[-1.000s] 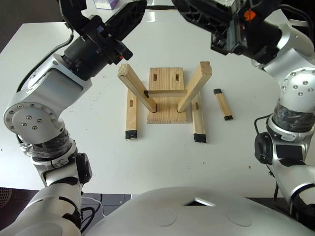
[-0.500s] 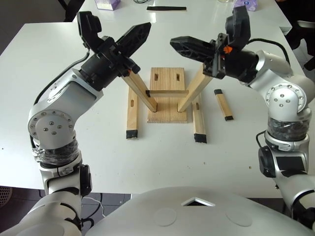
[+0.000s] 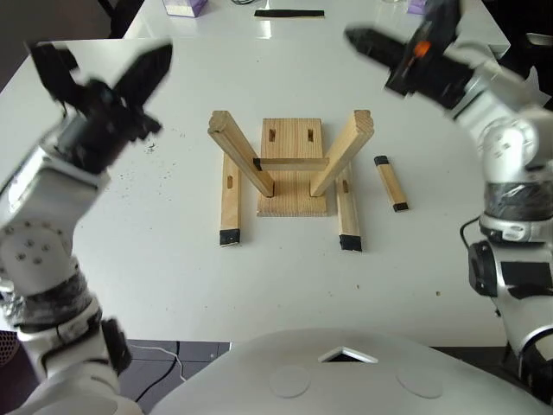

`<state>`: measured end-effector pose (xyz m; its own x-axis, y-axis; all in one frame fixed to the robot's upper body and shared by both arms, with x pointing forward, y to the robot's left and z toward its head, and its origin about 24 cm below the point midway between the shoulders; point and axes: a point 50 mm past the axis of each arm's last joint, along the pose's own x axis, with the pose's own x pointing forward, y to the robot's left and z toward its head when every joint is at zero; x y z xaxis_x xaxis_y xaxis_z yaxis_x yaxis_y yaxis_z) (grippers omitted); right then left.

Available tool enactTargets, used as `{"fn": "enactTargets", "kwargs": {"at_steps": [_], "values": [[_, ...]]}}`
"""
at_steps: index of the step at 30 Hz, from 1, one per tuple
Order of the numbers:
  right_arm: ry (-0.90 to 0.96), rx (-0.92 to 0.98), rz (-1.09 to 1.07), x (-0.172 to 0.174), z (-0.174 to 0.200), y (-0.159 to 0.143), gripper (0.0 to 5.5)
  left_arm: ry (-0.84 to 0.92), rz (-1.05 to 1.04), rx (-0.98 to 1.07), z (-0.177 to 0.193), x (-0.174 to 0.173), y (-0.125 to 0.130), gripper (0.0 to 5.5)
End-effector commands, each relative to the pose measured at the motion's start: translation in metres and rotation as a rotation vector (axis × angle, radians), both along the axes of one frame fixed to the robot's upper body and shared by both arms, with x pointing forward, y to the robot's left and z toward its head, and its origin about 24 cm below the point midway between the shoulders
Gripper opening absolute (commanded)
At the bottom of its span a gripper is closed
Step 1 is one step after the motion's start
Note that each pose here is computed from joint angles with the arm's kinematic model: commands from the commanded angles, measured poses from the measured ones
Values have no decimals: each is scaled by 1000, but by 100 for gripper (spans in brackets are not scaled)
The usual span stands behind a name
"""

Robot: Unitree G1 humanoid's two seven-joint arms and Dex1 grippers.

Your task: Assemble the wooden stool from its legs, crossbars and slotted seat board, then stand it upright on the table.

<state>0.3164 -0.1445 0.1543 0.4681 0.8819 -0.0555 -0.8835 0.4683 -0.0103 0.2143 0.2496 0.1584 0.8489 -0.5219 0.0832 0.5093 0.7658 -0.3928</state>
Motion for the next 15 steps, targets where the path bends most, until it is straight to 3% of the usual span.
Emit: {"fn": "enactTargets", "kwargs": {"at_steps": [1, 8, 15], "values": [[-32, -117, 90, 1, -17, -1, 1, 129, -95, 96, -38, -17, -7, 0], [33, -219, 277, -7, -42, 0, 1, 203, -249, 155, -71, -31, -51, 0], [67, -270, 341, -15, -66, 13, 1, 207, -294, 217, -83, -30, -73, 0]]}}
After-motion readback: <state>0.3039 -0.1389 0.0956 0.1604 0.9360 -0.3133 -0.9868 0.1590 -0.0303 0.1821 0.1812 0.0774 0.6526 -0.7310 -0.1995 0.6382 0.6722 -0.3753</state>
